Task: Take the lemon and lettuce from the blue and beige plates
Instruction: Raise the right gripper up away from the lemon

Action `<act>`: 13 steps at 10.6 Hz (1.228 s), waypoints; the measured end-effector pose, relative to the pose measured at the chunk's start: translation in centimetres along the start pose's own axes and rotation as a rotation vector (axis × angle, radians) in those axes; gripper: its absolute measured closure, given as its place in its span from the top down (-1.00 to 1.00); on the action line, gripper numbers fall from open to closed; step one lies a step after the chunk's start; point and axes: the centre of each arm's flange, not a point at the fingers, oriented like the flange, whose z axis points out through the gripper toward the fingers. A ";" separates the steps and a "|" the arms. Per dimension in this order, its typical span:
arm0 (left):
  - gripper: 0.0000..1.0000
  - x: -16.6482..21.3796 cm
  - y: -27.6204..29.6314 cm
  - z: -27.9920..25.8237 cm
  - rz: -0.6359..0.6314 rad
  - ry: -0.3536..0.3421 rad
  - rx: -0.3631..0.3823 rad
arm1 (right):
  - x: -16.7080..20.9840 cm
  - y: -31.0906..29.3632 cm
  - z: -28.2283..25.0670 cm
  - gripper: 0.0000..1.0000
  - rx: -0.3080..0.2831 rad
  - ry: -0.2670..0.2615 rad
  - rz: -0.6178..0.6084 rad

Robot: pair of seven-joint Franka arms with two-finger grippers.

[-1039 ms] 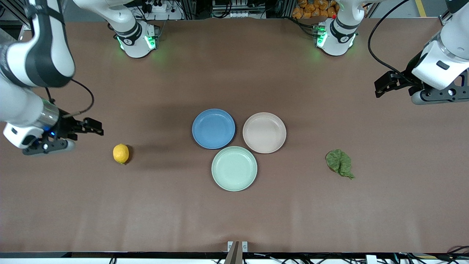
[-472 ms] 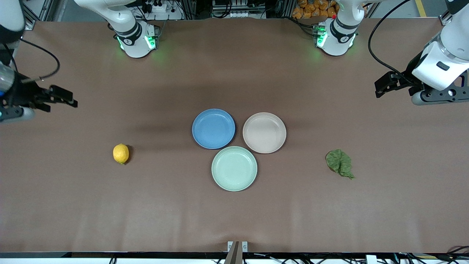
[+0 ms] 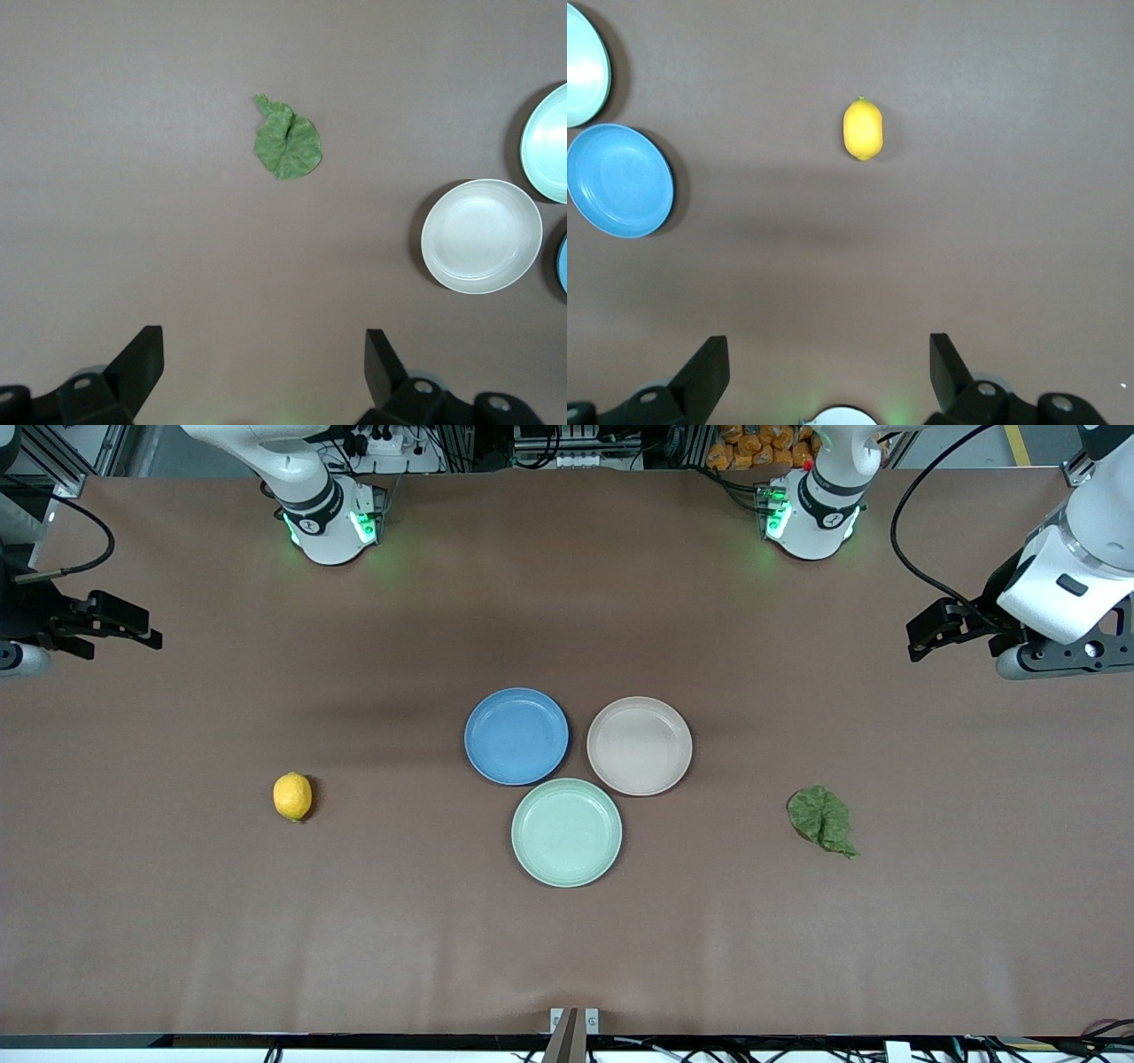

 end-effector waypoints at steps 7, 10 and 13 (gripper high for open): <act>1.00 0.0 -0.2 -0.5 -0.004 0.010 -0.002 | -1.1 -0.3 -1.7 1.00 -0.055 -0.058 -0.004; 1.00 0.1 -0.4 -1.1 -0.008 0.022 -0.005 | -0.3 -0.2 -2.0 1.00 -0.077 -0.063 0.009; 1.00 0.1 -0.5 -1.4 0.034 0.029 -0.006 | 0.0 -0.2 -2.2 1.00 -0.092 -0.047 0.037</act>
